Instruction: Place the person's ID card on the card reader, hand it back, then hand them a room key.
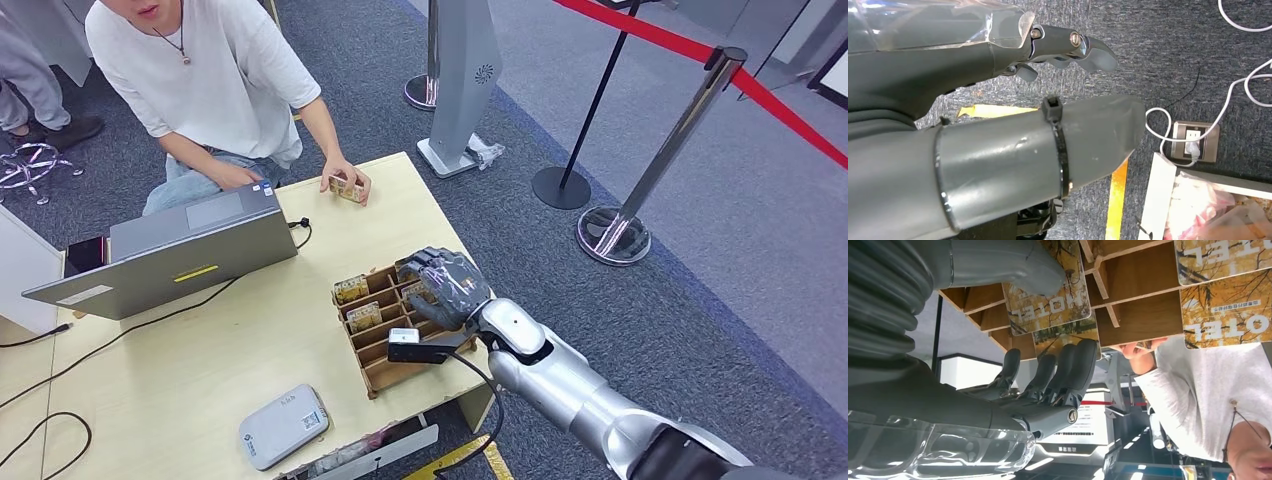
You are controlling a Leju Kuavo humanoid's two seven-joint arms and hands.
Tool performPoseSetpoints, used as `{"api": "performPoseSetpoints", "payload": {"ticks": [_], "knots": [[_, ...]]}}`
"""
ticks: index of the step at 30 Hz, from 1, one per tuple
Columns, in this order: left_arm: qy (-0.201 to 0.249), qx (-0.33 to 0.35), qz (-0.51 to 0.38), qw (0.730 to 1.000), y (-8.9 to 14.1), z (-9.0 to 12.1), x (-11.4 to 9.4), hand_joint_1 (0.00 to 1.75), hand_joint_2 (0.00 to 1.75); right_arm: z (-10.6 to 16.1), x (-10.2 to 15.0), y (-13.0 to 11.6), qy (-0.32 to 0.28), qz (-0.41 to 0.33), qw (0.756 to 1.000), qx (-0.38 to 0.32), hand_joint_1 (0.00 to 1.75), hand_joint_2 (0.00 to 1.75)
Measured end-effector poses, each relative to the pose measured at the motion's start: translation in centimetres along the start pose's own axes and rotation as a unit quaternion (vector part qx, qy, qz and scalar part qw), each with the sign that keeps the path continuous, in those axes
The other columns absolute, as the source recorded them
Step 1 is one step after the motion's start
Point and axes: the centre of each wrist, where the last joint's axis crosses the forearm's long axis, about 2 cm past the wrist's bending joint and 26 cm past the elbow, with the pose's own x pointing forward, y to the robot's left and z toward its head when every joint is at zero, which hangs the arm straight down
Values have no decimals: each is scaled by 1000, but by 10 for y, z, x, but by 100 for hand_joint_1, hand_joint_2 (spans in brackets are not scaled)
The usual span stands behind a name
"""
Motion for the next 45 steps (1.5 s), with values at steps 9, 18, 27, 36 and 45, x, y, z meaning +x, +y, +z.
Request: {"api": "performPoseSetpoints", "payload": {"ticks": [9,18,27,36,45], "knots": [[0,0,1,1000,0,0,0,0,0,4,2,1,8,1,1000,-2,89,175],[0,0,2,1000,0,0,0,0,0,10,2,3,12,5,1000,-1,96,175],[-3,1,2,1000,0,0,0,0,0,13,2,3,14,5,1000,0,157,175],[-3,1,2,1000,0,0,0,0,0,13,3,2,12,5,1000,-2,175,175],[-3,1,2,1000,0,0,0,0,0,12,4,1,8,14,1000,-4,175,175]]}}
